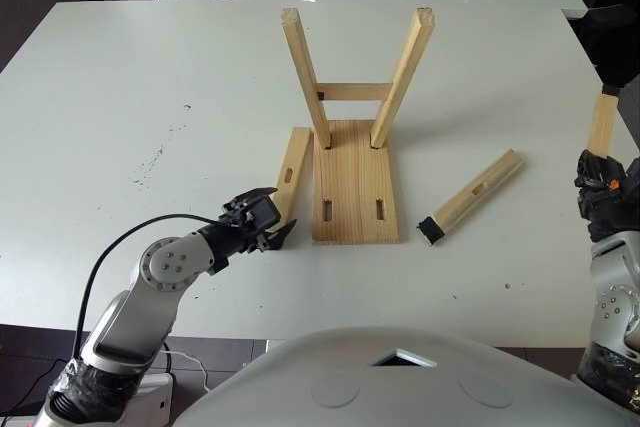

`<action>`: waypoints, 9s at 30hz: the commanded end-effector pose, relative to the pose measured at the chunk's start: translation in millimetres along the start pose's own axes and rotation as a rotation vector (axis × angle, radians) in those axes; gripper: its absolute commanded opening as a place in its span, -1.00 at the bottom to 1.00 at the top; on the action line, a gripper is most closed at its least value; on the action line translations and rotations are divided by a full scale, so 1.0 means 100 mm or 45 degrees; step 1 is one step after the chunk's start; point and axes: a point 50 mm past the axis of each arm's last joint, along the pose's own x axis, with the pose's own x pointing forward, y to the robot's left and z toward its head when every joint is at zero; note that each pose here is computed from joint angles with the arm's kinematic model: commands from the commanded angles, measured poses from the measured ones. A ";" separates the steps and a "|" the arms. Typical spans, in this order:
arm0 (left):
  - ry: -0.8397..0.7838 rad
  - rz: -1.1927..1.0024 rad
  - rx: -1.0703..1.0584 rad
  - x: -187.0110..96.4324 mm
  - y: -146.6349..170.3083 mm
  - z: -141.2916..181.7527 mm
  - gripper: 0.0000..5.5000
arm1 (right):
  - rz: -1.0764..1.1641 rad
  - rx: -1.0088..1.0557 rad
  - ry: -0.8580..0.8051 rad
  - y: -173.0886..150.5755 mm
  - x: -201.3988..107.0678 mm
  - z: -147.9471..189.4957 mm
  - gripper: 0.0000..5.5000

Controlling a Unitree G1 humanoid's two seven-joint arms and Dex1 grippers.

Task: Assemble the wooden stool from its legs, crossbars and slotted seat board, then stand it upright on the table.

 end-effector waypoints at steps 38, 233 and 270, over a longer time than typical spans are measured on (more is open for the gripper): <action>-1.242 -1.064 -0.561 -0.26 0.64 1.90 0.64 | 2.319 0.304 -0.066 1.39 -0.28 1.32 -0.52; -0.289 -0.726 -0.152 0.49 0.54 -0.10 -0.17 | 1.878 -0.522 0.092 1.17 -0.14 0.35 -0.15; -0.547 -0.324 -0.325 -0.07 0.72 -0.06 0.95 | 1.891 -0.647 0.042 1.09 0.05 0.44 -0.15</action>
